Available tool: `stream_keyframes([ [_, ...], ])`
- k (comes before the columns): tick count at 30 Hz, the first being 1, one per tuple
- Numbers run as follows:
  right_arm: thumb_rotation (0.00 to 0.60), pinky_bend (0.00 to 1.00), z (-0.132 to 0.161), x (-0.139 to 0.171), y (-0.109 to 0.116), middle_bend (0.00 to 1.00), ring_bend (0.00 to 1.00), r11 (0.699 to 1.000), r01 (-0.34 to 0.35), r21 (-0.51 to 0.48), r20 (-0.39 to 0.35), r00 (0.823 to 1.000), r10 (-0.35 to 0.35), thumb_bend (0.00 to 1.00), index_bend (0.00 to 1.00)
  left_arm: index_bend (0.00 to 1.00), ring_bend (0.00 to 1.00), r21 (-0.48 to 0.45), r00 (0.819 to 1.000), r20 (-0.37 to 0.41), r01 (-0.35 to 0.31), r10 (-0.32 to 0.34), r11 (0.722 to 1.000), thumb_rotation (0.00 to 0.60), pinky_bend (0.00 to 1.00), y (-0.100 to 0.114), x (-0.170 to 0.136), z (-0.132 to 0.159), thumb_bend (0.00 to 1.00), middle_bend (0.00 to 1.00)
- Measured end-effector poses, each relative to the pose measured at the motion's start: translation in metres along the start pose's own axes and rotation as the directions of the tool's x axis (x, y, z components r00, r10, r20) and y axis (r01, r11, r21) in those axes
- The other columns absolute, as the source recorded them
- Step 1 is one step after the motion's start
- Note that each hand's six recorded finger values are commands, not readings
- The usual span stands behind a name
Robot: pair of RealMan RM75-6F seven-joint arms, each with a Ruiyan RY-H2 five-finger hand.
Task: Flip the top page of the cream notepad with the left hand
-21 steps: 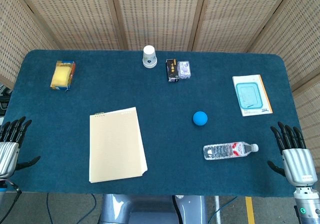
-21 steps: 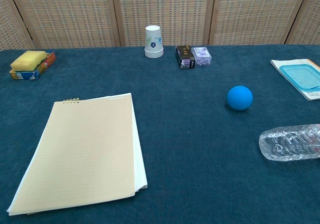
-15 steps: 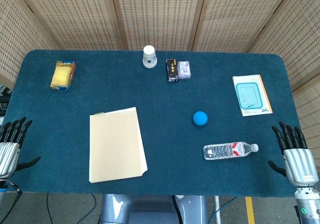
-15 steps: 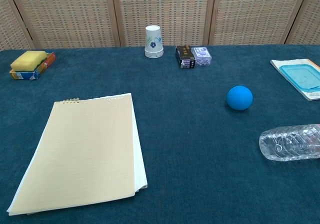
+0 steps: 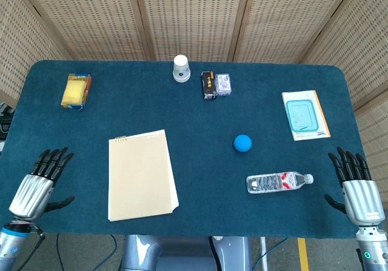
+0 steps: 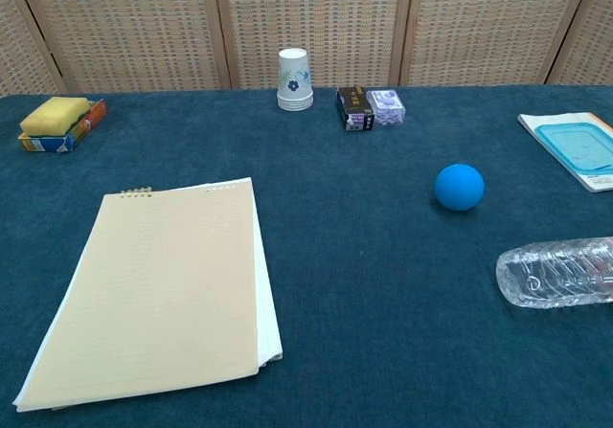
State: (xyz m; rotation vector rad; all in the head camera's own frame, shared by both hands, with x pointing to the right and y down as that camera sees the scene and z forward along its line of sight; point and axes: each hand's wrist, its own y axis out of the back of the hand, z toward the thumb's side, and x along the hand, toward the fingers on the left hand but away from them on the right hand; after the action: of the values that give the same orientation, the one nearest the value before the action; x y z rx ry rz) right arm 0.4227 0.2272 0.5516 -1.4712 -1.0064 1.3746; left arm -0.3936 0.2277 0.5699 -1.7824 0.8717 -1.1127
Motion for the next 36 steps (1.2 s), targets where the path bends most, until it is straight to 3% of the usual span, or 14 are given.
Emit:
stream_keyframes([
  [4, 0.600, 0.00, 0.001, 0.001, -0.001, 0.00, 0.00, 1.000, -0.001, 0.006, -0.004, 1.000, 0.001, 0.00, 0.00, 0.00, 0.00, -0.014, 0.983, 0.183, 0.029, -0.026, 0.999, 0.600, 0.00, -0.025, 0.015, 0.039, 0.00, 0.00],
  [12, 0.600, 0.00, 0.000, -0.001, -0.006, 0.00, 0.00, 1.000, -0.020, 0.011, -0.001, 1.000, 0.020, 0.00, 0.00, 0.00, 0.00, 0.033, 0.933, 0.316, 0.170, -0.172, 0.985, 0.600, 0.00, -0.071, 0.030, 0.083, 0.00, 0.00],
  [22, 0.600, 0.00, -0.001, -0.003, -0.010, 0.00, 0.00, 0.999, -0.033, 0.012, 0.005, 0.999, 0.033, 0.00, 0.00, 0.00, 0.00, 0.062, 0.895, 0.360, 0.261, -0.265, 0.963, 0.600, 0.00, -0.109, 0.033, 0.108, 0.00, 0.00],
  [36, 0.600, 0.00, 0.000, -0.003, -0.011, 0.00, 0.00, 0.999, -0.042, 0.006, 0.001, 0.999, 0.042, 0.00, 0.00, 0.00, 0.00, 0.083, 0.887, 0.335, 0.307, -0.317, 0.948, 0.600, 0.00, -0.141, 0.032, 0.106, 0.00, 0.00],
])
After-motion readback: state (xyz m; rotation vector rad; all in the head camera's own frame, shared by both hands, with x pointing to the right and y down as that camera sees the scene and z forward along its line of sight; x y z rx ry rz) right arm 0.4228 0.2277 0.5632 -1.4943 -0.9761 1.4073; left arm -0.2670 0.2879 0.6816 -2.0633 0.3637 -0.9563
